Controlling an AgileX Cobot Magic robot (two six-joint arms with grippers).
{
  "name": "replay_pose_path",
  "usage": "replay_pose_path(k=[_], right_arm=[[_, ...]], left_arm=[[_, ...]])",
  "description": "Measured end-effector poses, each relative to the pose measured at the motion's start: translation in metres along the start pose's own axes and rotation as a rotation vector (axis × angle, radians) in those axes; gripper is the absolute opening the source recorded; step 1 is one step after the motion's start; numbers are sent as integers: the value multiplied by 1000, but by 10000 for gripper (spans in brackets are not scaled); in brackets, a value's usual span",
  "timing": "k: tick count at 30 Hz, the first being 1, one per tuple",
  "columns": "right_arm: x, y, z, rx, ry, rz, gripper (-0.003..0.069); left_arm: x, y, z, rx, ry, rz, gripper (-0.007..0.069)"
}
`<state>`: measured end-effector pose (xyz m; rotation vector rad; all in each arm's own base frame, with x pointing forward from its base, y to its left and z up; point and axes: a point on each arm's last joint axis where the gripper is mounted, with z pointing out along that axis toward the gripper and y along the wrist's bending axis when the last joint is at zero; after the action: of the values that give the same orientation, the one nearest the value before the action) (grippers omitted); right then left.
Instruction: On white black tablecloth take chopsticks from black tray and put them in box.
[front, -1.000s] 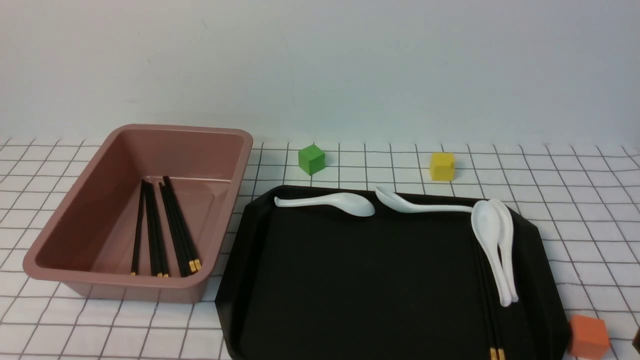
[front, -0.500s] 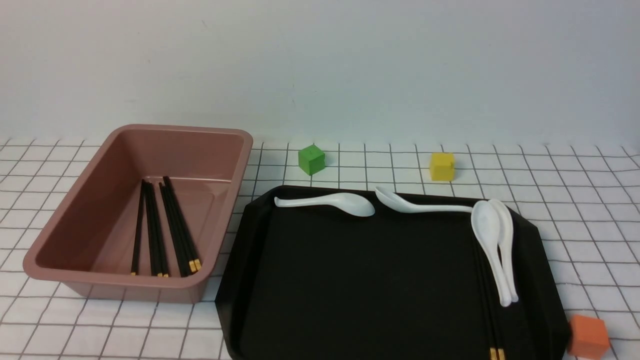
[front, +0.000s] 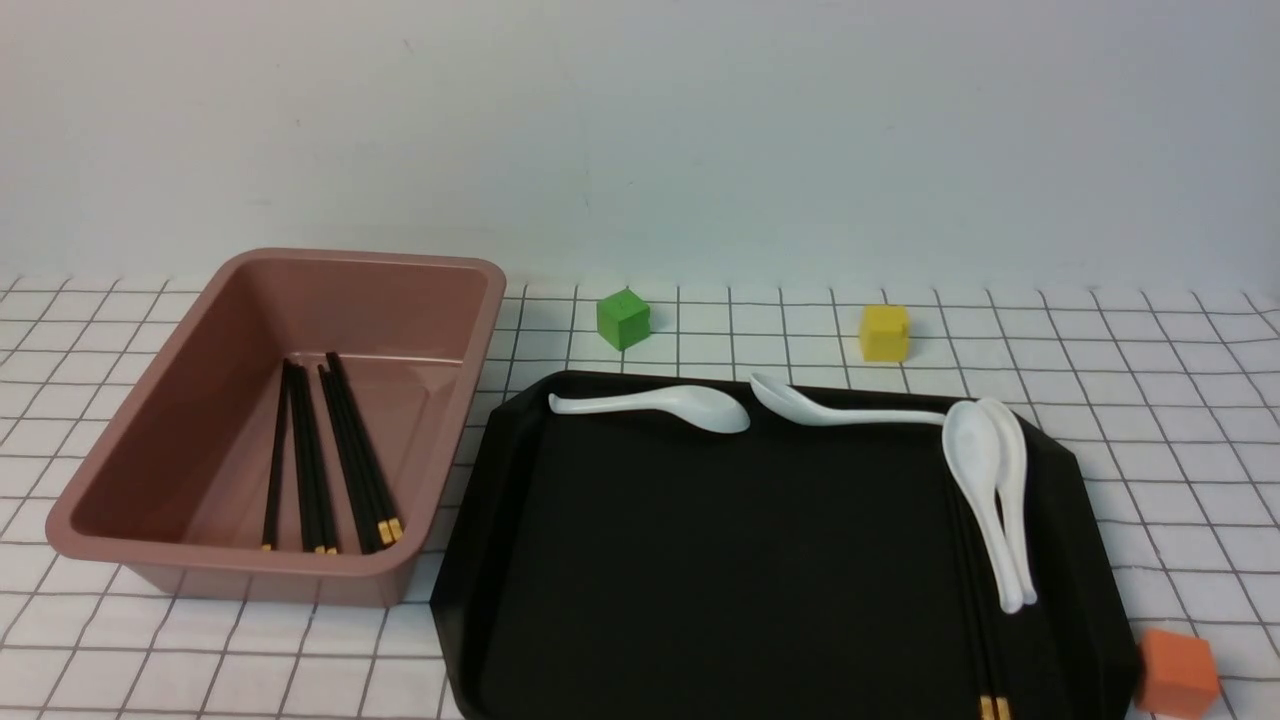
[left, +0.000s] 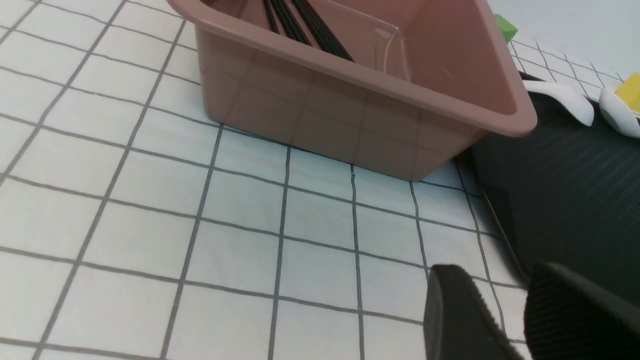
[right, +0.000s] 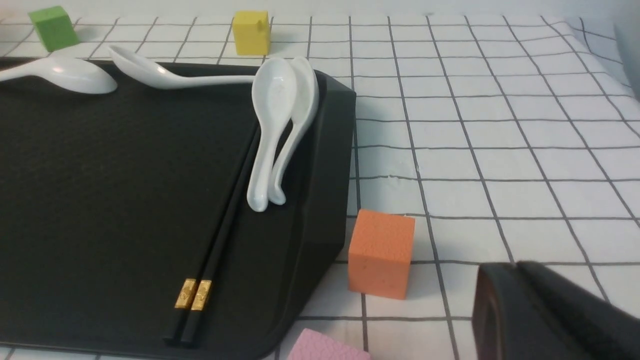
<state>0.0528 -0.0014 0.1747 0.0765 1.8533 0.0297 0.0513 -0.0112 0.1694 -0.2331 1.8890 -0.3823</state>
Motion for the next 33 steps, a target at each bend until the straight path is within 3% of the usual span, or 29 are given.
replay_pose_path(k=[33], right_arm=[[0, 0, 0, 2, 1, -4, 99]], left_arm=[[0, 0, 0, 0, 0, 0, 238]])
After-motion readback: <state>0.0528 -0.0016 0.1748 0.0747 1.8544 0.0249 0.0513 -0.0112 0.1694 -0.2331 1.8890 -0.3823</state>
